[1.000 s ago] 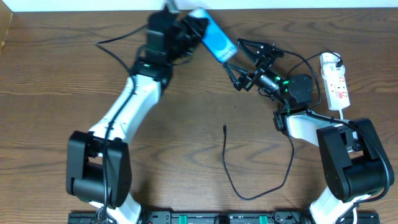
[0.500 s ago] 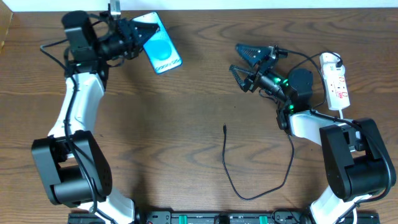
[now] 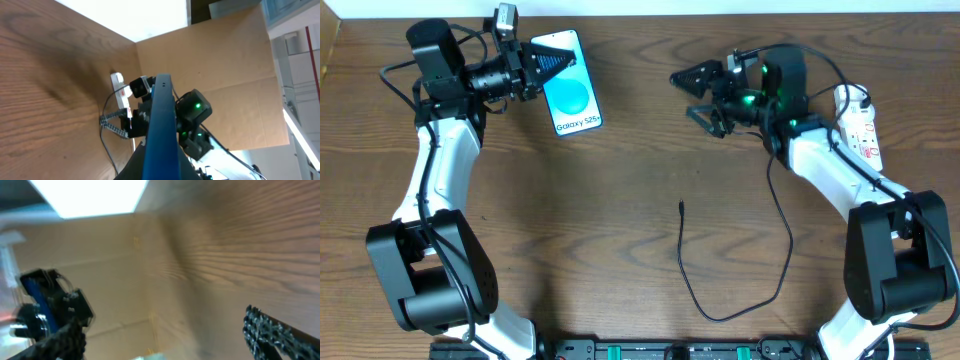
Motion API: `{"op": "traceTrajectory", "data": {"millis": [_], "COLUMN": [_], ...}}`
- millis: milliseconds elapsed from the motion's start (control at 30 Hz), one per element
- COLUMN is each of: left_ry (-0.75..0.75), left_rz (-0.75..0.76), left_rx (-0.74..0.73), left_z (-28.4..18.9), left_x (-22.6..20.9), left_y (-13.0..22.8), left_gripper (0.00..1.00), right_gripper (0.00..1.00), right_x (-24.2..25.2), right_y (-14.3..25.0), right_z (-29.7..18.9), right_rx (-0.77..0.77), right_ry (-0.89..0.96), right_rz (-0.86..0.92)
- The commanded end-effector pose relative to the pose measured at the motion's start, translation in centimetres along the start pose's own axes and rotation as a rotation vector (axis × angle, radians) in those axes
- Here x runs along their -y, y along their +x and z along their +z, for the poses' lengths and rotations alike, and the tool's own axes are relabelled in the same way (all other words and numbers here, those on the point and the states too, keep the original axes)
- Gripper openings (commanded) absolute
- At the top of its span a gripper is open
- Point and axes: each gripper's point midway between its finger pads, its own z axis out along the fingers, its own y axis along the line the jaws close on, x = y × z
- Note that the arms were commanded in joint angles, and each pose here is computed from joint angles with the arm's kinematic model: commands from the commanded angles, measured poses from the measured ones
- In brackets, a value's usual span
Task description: Plug charger to phone and switch on socket
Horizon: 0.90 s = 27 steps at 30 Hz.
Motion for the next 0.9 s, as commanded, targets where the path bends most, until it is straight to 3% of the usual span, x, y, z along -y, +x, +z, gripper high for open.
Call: {"op": "traceTrajectory", "data": {"millis": [0, 167, 433, 733, 867], "left_ry": [-0.013, -0.027, -0.027, -0.027, -0.027], "left_rz": [0.022, 0.022, 0.022, 0.022, 0.022], "left_rx": [0.022, 0.04, 0.04, 0.04, 0.04], "left_z": [-0.2, -0.2, -0.2, -0.2, -0.2], "left_x": [-0.2, -0.4, -0.4, -0.4, -0.4], "left_y": [-0.5, -0.8, -0.8, -0.8, -0.8], "left_gripper": [0.07, 0.07, 0.07, 0.07, 0.07], "right_gripper": [0.99, 0.99, 0.99, 0.99, 0.99], "right_x": [-0.1, 3.0, 7.9, 12.3, 14.3], "right_y": [-0.6, 0.6, 7.1, 14.6, 16.0], "right_z": [0.0, -0.3, -0.3, -0.7, -1.3], "right_rx": [0.046, 0.066, 0.0, -0.132, -0.158], "right_ry": [0.157, 0.443, 0.801, 0.972, 1.016], "right_rz": [-0.208, -0.277, -0.32, -0.28, -0.255]}}
